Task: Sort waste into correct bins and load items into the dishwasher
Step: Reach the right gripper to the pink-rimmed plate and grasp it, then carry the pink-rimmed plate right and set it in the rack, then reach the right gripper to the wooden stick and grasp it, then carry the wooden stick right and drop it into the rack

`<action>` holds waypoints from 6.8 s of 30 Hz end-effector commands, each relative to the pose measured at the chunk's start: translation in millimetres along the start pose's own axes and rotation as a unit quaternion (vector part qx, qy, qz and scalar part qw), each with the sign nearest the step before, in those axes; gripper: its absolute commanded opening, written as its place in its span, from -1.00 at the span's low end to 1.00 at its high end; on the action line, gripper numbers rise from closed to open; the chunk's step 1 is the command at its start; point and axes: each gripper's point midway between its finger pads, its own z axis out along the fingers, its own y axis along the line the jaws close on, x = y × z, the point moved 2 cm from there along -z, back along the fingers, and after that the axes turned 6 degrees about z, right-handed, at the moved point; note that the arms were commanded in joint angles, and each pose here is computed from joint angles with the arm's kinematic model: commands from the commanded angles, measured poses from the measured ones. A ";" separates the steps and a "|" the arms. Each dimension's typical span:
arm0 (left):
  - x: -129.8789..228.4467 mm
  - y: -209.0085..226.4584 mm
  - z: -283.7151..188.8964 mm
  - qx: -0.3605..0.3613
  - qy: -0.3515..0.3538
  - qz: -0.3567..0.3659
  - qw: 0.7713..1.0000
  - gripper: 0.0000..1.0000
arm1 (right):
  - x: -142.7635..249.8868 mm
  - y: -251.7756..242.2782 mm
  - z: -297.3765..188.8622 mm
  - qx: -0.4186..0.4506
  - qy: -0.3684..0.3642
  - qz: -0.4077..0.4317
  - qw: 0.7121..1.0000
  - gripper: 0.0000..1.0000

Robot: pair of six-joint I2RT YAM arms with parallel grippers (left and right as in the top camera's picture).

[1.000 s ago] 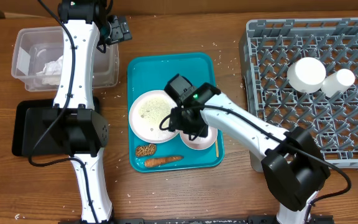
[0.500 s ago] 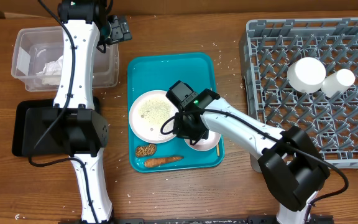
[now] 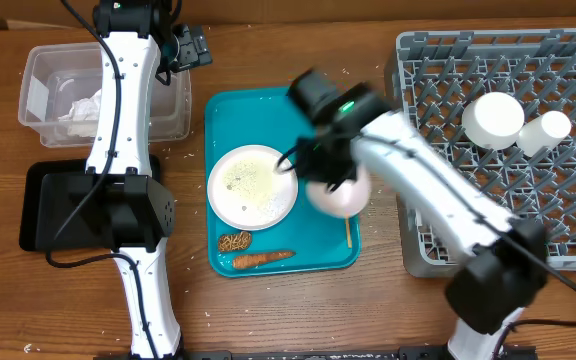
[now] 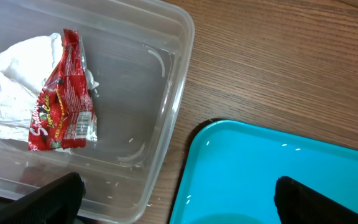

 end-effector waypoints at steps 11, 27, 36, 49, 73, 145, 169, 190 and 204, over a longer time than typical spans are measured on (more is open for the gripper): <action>1.8 -2.0 1.5 0.002 0.003 -0.009 1.000 1.00 | -91.1 -185.3 -108.2 -0.048 -0.101 0.109 0.988 -0.92; 1.8 -2.0 1.5 0.002 0.003 -0.009 1.000 1.00 | -101.6 -282.0 -95.7 -0.379 -0.151 0.117 0.906 -0.93; 1.8 -2.0 1.5 0.002 0.003 -0.009 1.000 1.00 | -89.1 -288.3 -99.3 -0.476 -0.185 0.104 0.853 -0.92; 1.8 -2.0 1.5 0.002 0.003 -0.009 1.000 1.00 | -78.5 -290.5 -72.5 -0.444 -0.149 0.121 0.875 -0.93; 1.8 -2.0 1.5 0.002 0.003 -0.009 1.000 1.00 | -65.6 -398.4 -78.7 -0.147 -0.110 0.355 0.917 -0.19; 1.8 -2.0 1.5 0.002 0.003 -0.009 1.000 1.00 | -25.8 -48.3 152.1 0.102 -0.021 -0.088 0.991 0.30; 1.8 -2.0 1.5 0.002 0.003 -0.009 1.000 1.00 | -32.4 -38.9 130.2 0.081 -0.007 -0.072 0.994 -0.92; 1.8 -2.0 1.5 0.002 0.003 -0.009 1.000 1.00 | -175.8 -151.1 -76.6 0.052 -0.198 -0.078 0.976 -0.92; 1.8 -2.0 1.5 0.002 0.003 -0.009 1.000 1.00 | -190.0 -159.4 -13.2 0.057 -0.134 -0.048 0.988 0.01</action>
